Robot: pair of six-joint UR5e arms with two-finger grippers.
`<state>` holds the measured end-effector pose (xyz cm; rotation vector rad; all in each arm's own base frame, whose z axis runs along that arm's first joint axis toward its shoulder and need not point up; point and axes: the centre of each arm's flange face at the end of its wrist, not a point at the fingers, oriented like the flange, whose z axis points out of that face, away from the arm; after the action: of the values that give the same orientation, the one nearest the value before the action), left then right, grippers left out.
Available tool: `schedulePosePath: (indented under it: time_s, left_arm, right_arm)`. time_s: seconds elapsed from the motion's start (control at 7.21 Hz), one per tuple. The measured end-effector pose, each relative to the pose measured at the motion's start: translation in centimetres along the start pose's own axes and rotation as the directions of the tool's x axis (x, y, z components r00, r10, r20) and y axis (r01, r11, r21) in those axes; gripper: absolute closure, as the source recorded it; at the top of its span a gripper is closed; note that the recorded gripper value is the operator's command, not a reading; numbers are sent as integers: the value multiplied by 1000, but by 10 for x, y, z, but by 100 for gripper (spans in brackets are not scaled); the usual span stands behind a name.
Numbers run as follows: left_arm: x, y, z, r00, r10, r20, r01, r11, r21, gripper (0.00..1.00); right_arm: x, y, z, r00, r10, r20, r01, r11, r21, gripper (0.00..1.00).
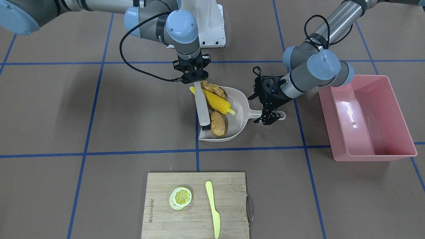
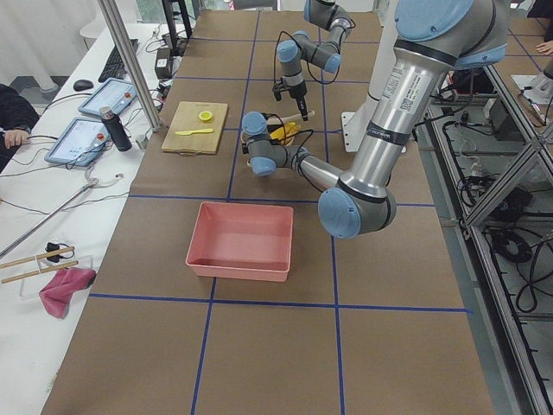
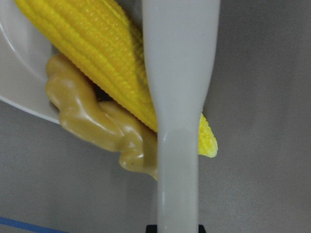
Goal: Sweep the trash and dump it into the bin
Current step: 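Sweep the potato, corn and ginger with the brush into the dustpan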
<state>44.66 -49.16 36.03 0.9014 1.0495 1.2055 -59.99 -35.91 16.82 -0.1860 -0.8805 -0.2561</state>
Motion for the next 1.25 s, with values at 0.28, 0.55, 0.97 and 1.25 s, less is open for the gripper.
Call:
schedulePosePath:
  time_s: [0.28, 0.55, 0.97, 1.25]
  left_arm:
    - [-2, 3, 4, 1000, -2, -1, 2, 1000, -8, 2]
    - [-3, 5, 7, 1000, 1, -1, -1, 1000, -12, 2]
    - [6, -3, 2, 1000, 25, -7, -25, 1000, 5, 3]
    - [8, -4, -2, 999, 51, -7, -51, 999, 11, 3]
  right_arm:
    - [-16, 1, -10, 1000, -7, 24, 7, 1000, -5, 100]
    - [-24, 3, -19, 999, -9, 46, 10, 1000, -17, 100]
    - [-22, -8, -43, 997, 5, 82, -3, 1000, -26, 100]
    - [-16, -16, -55, 995, 19, 96, -16, 999, -30, 100]
